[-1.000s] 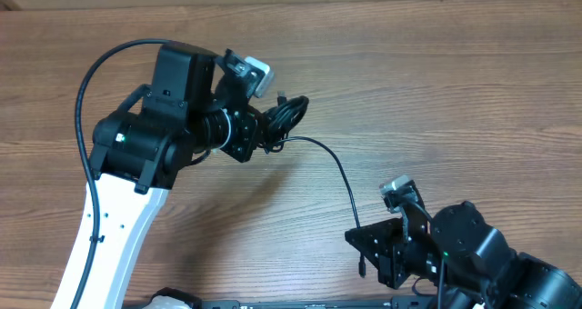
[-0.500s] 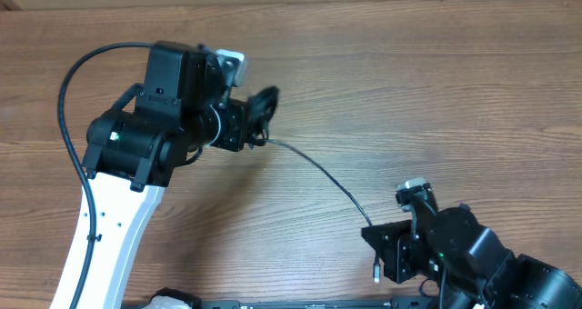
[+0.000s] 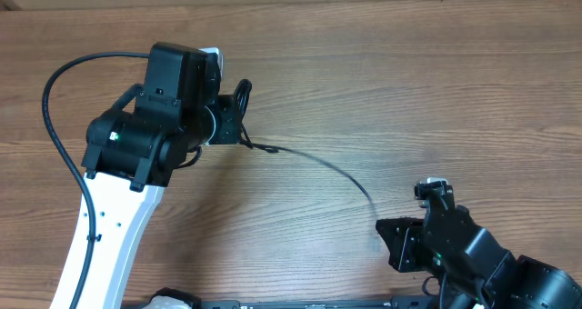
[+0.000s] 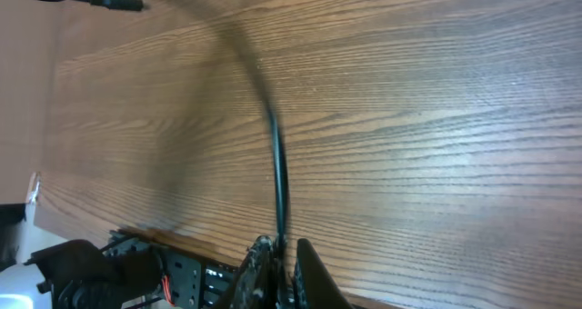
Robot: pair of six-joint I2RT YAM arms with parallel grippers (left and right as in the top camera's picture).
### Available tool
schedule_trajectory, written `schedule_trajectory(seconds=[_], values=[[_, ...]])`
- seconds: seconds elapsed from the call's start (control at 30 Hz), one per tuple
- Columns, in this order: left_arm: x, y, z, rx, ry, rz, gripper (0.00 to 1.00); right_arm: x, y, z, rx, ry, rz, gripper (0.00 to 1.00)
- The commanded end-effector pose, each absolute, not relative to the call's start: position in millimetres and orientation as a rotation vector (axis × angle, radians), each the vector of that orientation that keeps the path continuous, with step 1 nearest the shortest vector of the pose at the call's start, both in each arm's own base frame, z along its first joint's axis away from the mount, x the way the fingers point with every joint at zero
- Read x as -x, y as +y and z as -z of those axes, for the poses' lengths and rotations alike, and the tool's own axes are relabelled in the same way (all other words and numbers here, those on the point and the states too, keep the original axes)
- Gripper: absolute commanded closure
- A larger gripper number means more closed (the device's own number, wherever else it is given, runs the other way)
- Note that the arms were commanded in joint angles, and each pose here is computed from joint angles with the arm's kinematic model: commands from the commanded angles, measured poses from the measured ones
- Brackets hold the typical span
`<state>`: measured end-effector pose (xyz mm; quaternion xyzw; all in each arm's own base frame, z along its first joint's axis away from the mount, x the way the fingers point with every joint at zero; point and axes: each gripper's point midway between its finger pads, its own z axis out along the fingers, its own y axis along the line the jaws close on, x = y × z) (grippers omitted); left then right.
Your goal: Untangle cables
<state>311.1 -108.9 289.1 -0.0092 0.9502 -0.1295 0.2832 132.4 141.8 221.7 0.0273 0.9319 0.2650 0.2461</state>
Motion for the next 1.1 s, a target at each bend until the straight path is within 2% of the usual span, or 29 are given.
schedule_trajectory(seconds=[0.0,0.03,0.13,0.4,0.43,0.57,0.83,1.07], values=[[-311.8,-108.2,-298.3,0.079,2.516,0.378,0.96,-133.6,136.1,-220.9,-0.102,2.535,-0.698,0.65],[-311.7,-108.6,-298.3,0.150,2.518,0.404,0.96,-132.3,134.6,-219.1,-0.102,2.545,-0.688,0.33],[-311.2,-110.4,-298.6,0.231,2.520,0.444,0.96,-132.6,134.9,-219.4,-0.102,2.543,-0.690,0.23],[-289.3,-158.9,-310.3,0.079,2.560,0.831,0.96,-148.6,155.4,-245.7,0.074,2.388,-0.761,0.24],[-286.5,-163.3,-312.1,0.050,2.560,0.867,0.96,-150.8,158.0,-249.9,0.090,2.365,-0.770,0.21],[-274.4,-179.7,-320.1,-0.168,2.526,0.977,0.96,-158.9,165.3,-263.2,0.173,2.280,-0.771,0.21],[-242.1,-195.4,-324.2,-0.676,2.399,1.058,0.96,-186.3,167.5,-280.8,0.095,2.168,-0.718,0.23],[-219.4,-210.9,-341.5,-0.843,2.267,1.255,0.96,-205.6,172.8,-269.6,0.063,2.188,-0.623,0.25]])
